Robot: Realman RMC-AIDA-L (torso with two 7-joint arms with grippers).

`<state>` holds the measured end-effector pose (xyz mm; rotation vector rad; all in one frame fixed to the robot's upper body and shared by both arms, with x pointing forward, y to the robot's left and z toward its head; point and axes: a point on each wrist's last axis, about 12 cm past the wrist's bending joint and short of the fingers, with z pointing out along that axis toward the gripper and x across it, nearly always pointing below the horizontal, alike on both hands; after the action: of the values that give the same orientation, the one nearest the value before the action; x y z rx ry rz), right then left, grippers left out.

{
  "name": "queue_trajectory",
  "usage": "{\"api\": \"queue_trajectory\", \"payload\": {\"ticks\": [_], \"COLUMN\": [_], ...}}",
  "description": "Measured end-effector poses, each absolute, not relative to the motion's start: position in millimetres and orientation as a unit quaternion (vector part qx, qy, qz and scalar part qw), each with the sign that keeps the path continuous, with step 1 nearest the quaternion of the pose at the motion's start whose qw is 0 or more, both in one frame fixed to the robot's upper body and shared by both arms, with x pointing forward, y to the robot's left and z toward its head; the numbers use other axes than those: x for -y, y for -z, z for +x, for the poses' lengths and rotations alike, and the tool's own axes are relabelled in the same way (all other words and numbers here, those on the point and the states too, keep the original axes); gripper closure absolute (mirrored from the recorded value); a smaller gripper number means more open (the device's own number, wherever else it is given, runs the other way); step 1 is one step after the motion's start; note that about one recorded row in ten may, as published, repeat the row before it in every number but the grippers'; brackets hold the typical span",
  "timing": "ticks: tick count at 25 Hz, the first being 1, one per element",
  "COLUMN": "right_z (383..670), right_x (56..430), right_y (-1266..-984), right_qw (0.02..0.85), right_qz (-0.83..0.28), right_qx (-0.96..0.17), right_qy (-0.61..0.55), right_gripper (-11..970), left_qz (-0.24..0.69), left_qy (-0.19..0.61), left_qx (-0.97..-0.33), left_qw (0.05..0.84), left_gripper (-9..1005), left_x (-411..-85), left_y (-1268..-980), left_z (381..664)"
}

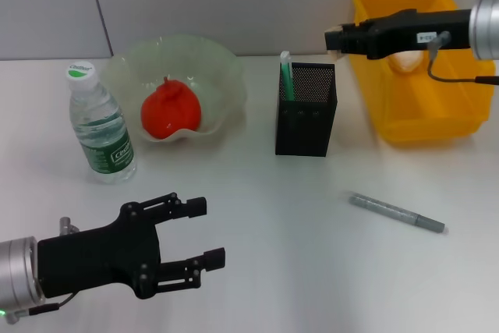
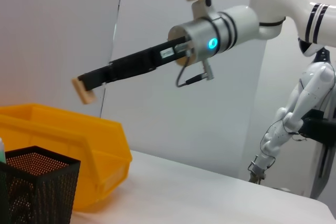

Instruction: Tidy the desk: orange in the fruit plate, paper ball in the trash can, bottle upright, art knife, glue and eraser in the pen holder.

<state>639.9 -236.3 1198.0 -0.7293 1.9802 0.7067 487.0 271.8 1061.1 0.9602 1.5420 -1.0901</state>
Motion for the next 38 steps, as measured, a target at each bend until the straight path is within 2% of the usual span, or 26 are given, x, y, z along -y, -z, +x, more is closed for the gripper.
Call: {"api": "queue_trajectory", "payload": {"ticks": [9, 17, 35, 38], "right_z": [663, 671, 672, 670], "right_x": [199, 182, 177, 180], "right_y": [-1180, -1168, -1165, -1171], "right_qw": [0.412, 0.397, 0.387, 0.401], "right_qz": [-0.319, -0.327, -0.332, -0.327], "right_qx": [-0.825, -0.838, -0.843, -0.837], "right_qy": [-0.216, -0.183, -0.174, -0.178], "right_gripper": [674, 665, 644, 504], "left_qz": [0.402, 0.407, 0.405, 0.405], "left_qy": [0.453, 0.451, 0.450, 0.451], "left_qx": [-0.626, -0.622, -0.624, -0.624], "left_qw": [0.492, 0.494, 0.493, 0.494], "left_gripper": [199, 199, 199, 199], "left_x": [-272, -273, -275, -275], "left_y": [-1063, -1062, -1061, -1062], "left_z": [486, 482, 481, 481]}}
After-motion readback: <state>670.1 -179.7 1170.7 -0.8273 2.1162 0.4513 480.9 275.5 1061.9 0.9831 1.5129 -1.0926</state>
